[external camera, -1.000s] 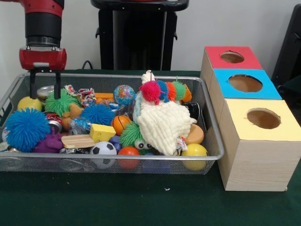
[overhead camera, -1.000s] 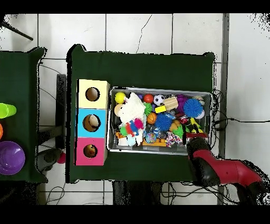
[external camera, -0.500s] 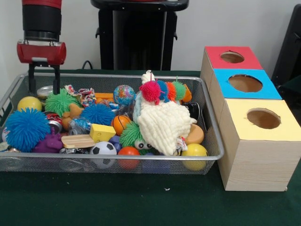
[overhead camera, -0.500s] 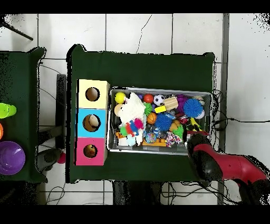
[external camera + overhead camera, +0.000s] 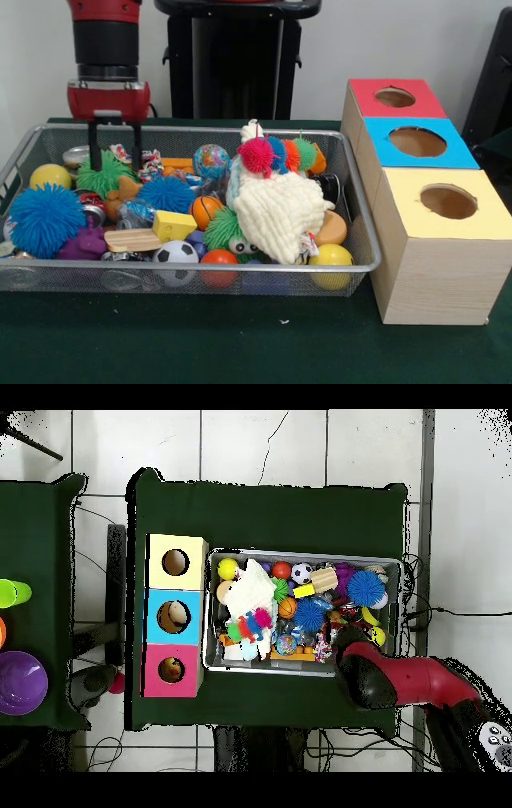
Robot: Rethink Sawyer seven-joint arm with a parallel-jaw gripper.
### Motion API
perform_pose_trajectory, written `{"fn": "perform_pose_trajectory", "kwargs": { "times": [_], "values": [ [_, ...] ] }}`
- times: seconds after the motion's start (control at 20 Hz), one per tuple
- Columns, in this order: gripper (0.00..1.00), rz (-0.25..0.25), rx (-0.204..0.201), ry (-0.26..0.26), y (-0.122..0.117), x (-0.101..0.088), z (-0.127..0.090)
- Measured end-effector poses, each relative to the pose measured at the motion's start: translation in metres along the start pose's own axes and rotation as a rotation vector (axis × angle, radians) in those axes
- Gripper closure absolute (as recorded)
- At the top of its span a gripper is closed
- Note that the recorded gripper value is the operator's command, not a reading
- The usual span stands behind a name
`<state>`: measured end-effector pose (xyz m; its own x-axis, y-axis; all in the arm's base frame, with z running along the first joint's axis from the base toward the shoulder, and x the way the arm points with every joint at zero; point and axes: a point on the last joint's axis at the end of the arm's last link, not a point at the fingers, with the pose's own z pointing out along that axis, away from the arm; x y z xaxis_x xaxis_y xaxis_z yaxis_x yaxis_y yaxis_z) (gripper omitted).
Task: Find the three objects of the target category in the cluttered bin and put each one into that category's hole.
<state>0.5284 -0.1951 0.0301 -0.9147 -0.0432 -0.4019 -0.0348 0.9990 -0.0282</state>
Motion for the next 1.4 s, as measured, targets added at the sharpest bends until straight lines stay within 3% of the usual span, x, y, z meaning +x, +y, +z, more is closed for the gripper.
{"fn": "perform_pose_trajectory", "kwargs": {
  "times": [0.2,0.55,1.1,1.3,1.4],
  "values": [
    [0.00,-0.027,-0.035,0.003,0.034,-0.016,0.020],
    [0.00,-0.030,-0.058,0.016,0.060,-0.031,0.041],
    [0.00,-0.019,-0.036,0.023,0.046,-0.037,0.050],
    [0.00,0.004,-0.023,0.050,0.030,-0.032,0.046],
    [0.00,0.028,-0.010,0.087,0.015,-0.026,0.042]
  ]
}}
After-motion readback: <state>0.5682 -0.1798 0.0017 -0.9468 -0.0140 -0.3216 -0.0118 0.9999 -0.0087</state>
